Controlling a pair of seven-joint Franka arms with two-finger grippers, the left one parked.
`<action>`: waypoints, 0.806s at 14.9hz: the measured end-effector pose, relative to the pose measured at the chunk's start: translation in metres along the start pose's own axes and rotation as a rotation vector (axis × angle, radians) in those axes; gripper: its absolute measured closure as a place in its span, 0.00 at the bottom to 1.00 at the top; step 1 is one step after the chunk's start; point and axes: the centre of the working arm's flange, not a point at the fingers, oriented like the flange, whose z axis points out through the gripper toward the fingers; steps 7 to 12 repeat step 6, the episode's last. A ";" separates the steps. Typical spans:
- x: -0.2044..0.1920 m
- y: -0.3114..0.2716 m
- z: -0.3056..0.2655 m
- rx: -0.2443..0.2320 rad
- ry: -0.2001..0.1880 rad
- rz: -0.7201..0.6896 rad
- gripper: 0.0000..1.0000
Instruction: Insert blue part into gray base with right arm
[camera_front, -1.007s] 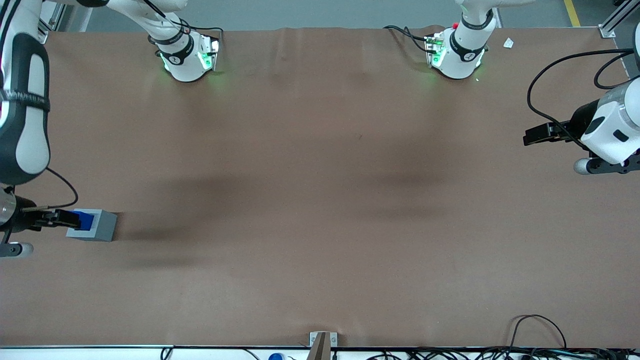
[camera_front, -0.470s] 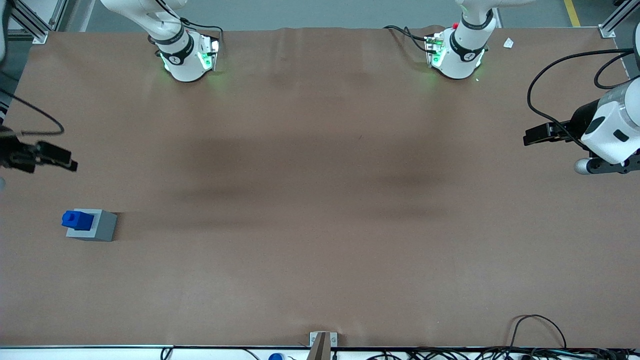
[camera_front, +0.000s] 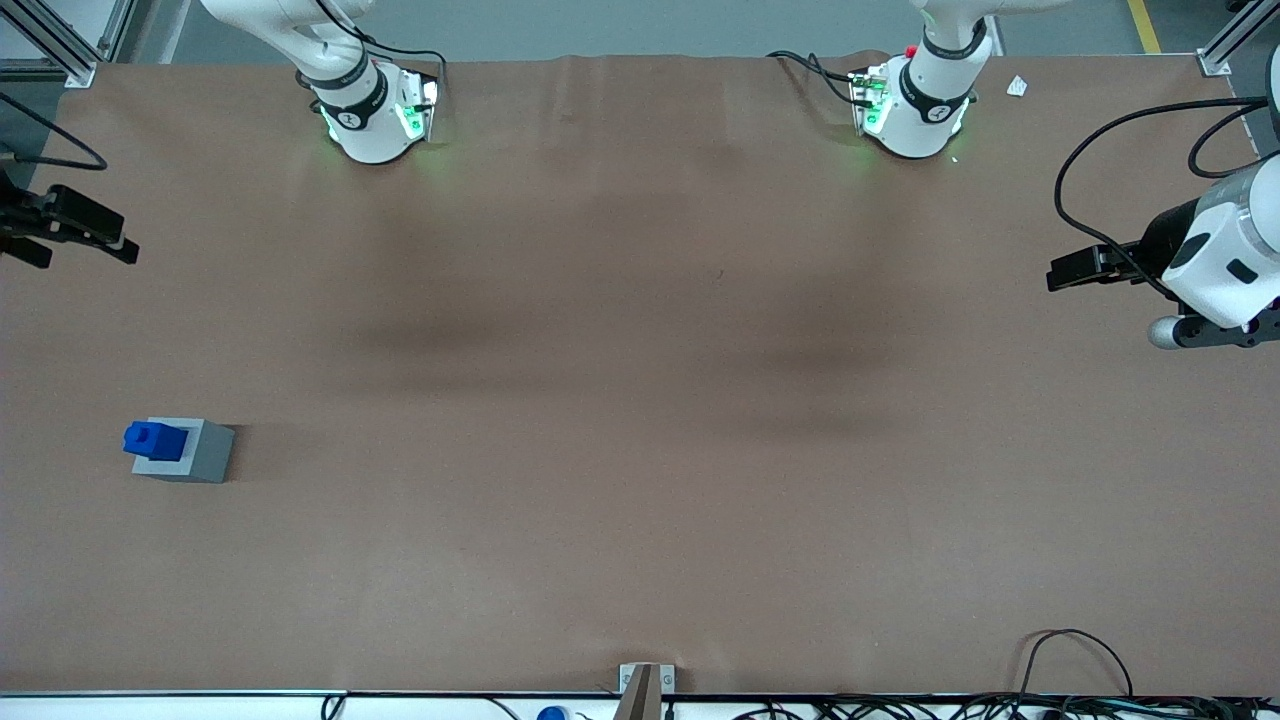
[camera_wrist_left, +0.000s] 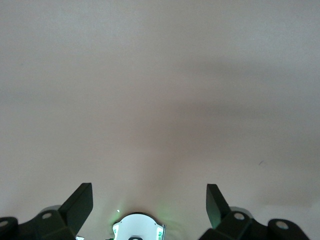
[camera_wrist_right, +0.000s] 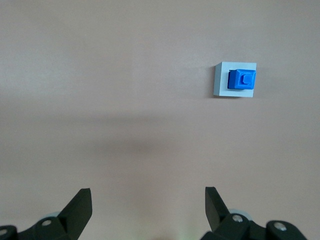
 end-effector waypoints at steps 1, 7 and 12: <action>-0.004 0.000 0.001 0.001 -0.002 0.000 0.00; -0.011 0.002 -0.009 -0.022 0.018 0.000 0.00; -0.011 0.002 -0.009 -0.022 0.018 0.000 0.00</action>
